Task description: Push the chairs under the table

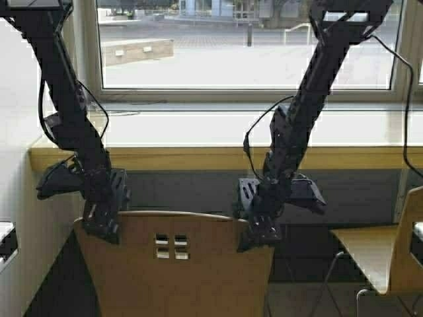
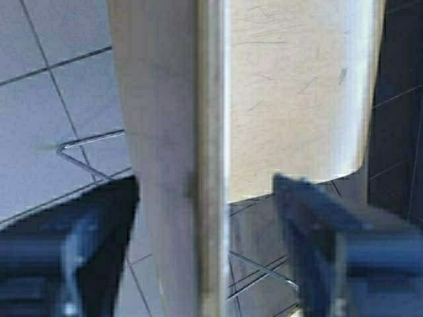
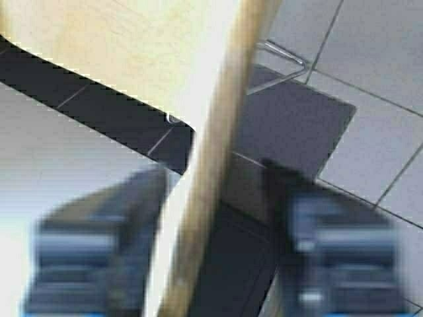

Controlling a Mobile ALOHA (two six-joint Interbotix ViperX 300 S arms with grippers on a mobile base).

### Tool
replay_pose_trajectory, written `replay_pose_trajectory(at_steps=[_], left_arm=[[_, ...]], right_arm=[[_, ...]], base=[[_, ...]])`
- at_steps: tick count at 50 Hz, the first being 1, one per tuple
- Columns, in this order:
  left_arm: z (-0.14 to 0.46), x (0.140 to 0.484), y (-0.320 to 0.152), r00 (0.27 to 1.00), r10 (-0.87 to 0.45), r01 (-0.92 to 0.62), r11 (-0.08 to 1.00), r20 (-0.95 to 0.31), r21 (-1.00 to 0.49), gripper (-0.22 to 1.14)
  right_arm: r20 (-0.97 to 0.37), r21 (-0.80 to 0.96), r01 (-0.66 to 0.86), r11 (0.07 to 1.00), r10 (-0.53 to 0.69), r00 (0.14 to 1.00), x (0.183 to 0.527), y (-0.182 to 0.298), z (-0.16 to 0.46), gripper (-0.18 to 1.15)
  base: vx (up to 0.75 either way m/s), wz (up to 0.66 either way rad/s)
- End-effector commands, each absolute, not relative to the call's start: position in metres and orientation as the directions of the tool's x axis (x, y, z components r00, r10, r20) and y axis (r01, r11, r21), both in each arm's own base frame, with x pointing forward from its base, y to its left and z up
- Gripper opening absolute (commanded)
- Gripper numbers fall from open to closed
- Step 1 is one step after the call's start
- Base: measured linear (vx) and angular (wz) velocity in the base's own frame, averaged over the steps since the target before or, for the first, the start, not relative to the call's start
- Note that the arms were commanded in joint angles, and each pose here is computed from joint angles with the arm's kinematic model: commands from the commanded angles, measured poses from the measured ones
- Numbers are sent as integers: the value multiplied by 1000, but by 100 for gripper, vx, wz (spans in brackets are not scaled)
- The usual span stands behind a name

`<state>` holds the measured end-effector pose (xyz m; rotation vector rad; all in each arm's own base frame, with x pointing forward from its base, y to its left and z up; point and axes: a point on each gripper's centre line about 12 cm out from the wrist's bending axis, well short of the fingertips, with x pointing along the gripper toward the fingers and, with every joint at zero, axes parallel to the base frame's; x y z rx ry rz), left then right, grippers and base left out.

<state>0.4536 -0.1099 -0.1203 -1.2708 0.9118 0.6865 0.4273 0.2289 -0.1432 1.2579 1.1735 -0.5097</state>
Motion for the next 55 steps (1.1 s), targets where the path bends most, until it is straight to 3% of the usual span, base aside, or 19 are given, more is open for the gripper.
replay_pose_trajectory(at_steps=[1,7,13,34,55], left_arm=[[-110,461,-109,516,-54,-837,181,-855,-517,63],[-116,456,-108,501,-52,-846,182,-864,-502,27],[-124,449,-107,477,-53,-859,186,-877,-478,3],[-131,448,-106,469,-50,-863,185,-882,-470,6],[-129,448,-112,473,-55,-859,195,-879,-474,6]], right_arm=[[-864,488,820,299,302,404,437,234,-131,36],[-870,477,826,301,296,395,433,232,-133,-1],[-873,471,829,302,294,389,431,231,-133,3],[-878,462,832,306,292,380,431,230,-147,5],[-875,474,799,369,297,381,439,229,-157,5]], base=[[6,-4],[7,-4],[9,-4],[14,-1],[24,3]])
